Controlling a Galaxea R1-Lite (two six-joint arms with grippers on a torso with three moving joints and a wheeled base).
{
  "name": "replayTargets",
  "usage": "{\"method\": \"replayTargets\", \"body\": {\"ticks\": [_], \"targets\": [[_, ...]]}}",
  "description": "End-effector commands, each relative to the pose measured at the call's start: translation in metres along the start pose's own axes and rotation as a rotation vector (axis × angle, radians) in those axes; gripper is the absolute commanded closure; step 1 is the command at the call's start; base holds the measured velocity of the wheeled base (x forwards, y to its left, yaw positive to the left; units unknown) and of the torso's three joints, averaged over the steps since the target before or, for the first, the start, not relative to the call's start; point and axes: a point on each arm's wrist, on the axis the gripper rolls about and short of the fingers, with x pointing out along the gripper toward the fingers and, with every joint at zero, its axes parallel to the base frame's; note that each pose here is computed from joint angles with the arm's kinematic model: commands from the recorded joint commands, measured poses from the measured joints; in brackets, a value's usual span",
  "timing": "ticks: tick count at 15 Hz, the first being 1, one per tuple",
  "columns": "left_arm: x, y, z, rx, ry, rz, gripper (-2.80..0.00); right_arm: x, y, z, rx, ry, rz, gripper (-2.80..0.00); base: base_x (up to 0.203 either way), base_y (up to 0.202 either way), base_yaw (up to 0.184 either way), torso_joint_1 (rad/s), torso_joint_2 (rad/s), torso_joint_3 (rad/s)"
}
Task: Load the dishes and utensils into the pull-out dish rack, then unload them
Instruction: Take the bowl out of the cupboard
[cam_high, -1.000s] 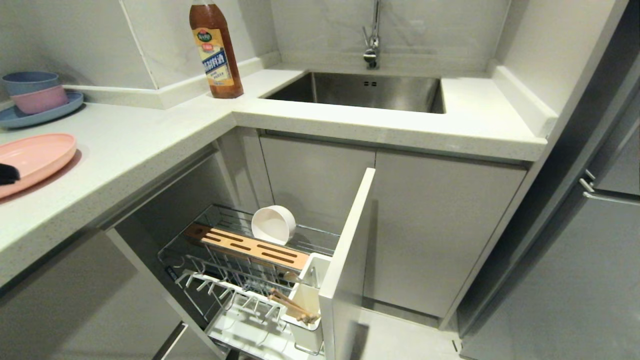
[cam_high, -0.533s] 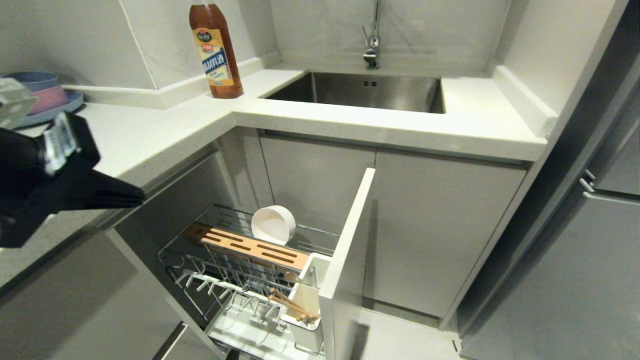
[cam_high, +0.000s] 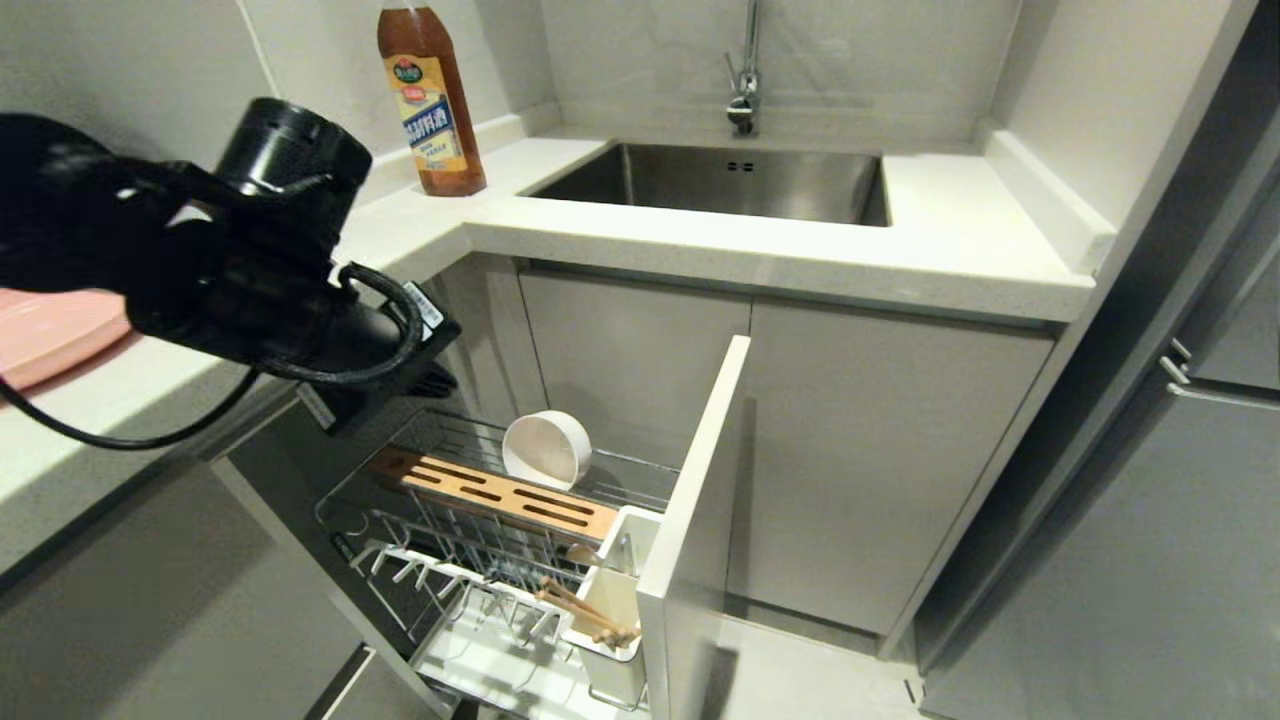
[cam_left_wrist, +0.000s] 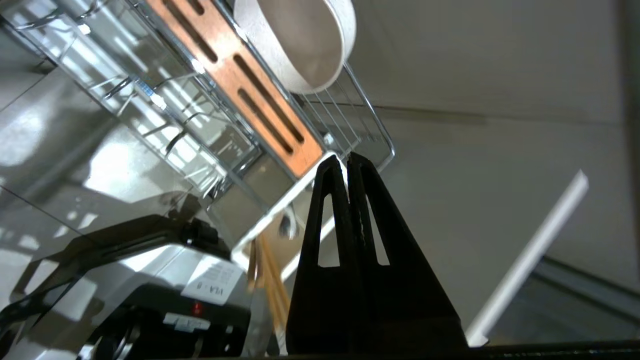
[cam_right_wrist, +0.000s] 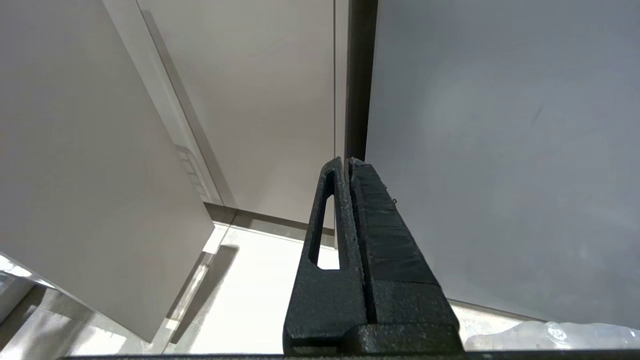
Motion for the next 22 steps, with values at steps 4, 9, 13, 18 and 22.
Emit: {"method": "replayTargets", "body": {"ticks": [4,9,13,18,22], "targets": [[0.07,0.001,0.001,-0.021,0.076,0.058,0.0,0.0,0.0,-0.001,0.0,0.002,0.001,0.0,0.0,0.0,0.0,0.0,0.0,0.0],[0.104,0.001,-0.003,-0.021,0.096,0.075,-2.8,0.0,0.0,-0.001,0.0,0.003,0.0,0.0,0.0,0.0,0.0,0.0,0.0,0.0],[0.132,-0.002,-0.005,-0.023,0.096,0.072,-2.8,0.0,0.0,-0.001,0.0,0.003,0.001,0.0,0.0,0.0,0.0,0.0,0.0,0.0],[0.171,-0.005,-0.008,-0.026,0.108,0.041,-2.8,0.0,0.0,-0.001,0.0,0.003,0.001,0.0,0.0,0.0,0.0,0.0,0.0,0.0],[0.186,-0.01,-0.002,-0.027,0.078,0.013,-2.8,0.0,0.0,-0.001,-0.001,0.003,0.001,0.0,0.0,0.0,0.0,0.0,0.0,0.0]]}}
